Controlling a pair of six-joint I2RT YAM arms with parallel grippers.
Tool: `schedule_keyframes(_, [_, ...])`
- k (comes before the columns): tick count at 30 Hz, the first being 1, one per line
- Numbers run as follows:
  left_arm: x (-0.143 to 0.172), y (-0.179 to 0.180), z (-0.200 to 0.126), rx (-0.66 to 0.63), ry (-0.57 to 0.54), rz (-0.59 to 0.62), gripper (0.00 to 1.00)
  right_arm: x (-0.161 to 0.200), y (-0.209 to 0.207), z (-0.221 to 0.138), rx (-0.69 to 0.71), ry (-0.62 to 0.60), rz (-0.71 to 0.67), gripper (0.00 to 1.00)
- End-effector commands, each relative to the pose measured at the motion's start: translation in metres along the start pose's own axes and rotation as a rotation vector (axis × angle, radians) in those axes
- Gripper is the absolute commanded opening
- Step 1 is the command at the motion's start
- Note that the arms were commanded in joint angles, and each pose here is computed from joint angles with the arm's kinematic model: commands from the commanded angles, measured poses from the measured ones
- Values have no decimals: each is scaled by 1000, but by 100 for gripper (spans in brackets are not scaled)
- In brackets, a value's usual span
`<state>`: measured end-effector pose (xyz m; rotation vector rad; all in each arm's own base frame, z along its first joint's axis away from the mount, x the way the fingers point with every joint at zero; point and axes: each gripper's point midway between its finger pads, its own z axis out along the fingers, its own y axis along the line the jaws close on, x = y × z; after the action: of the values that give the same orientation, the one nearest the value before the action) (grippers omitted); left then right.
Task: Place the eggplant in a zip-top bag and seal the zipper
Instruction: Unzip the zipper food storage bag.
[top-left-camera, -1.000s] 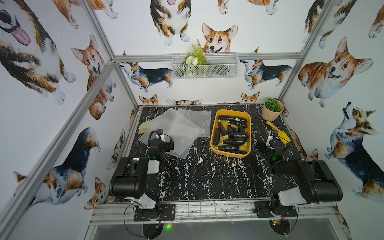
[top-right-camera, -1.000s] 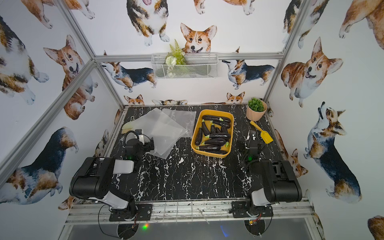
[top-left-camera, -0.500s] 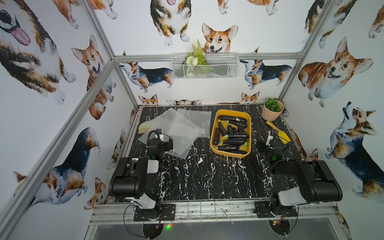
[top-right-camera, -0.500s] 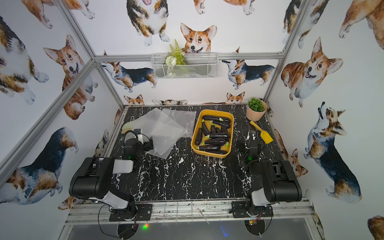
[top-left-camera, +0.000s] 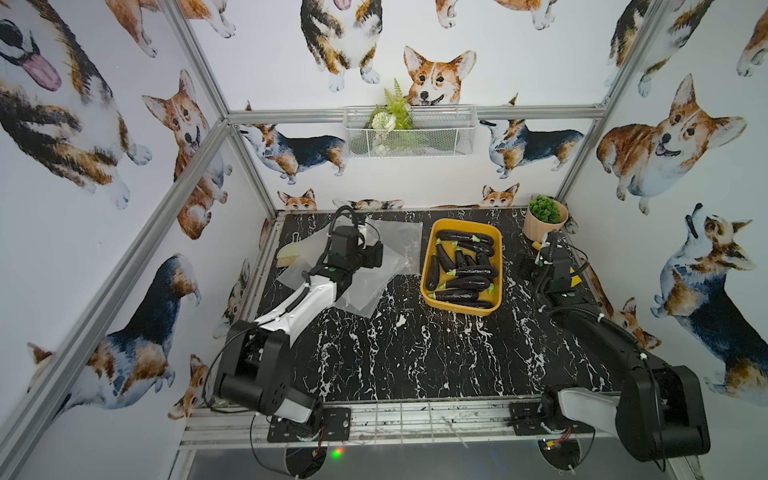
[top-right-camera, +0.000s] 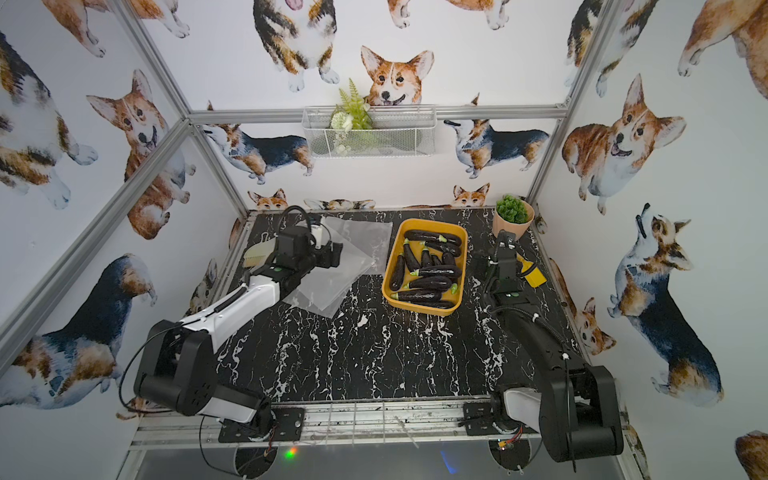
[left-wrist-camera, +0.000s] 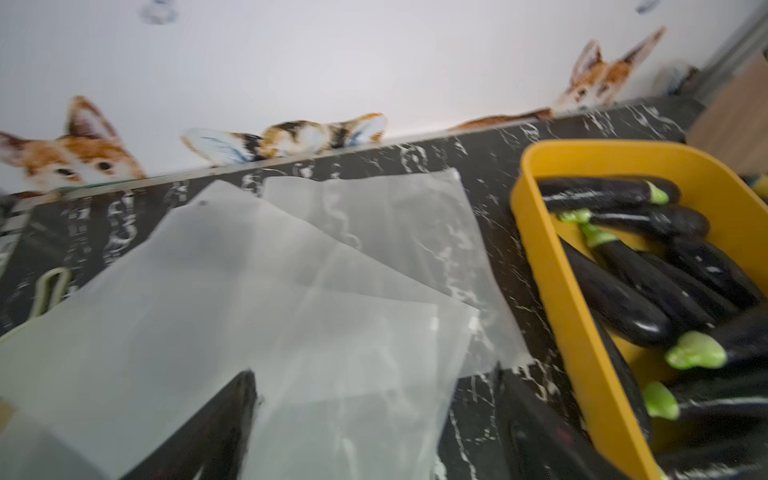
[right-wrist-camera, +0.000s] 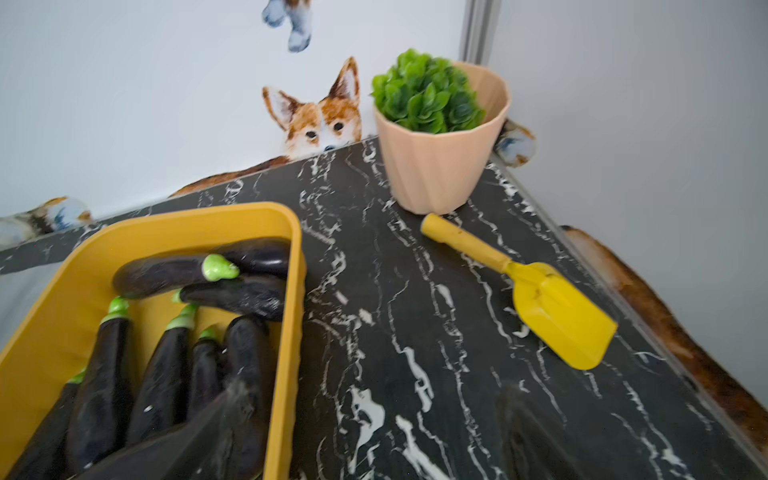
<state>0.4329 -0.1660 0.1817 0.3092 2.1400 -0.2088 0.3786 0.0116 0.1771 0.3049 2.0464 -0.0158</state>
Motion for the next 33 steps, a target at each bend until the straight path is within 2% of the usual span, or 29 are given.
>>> schedule_keyframes(1, [58, -27, 21, -7, 330, 105, 84, 21, 9, -4, 5, 121, 4, 90])
schedule_keyframes(5, [77, -43, 45, -5, 494, 227, 74, 21, 17, -6, -11, 136, 3, 89])
schedule_keyframes(12, [104, -44, 60, -2, 649, 327, 60, 21, 19, -6, 8, 150, -18, 88])
schedule_keyframes(15, [115, -43, 63, 2, 689, 341, 58, 22, 21, -5, 2, 150, -10, 87])
schedule_keyframes(21, [121, -41, 70, -16, 702, 351, 55, 23, 21, -1, 15, 156, -17, 86])
schedule_keyframes(25, [120, -39, 78, -31, 697, 352, 47, 22, 22, -2, 10, 154, -19, 86])
schedule_keyframes(33, [123, -36, 90, -43, 709, 362, 41, 18, 20, -5, 16, 138, -29, 86])
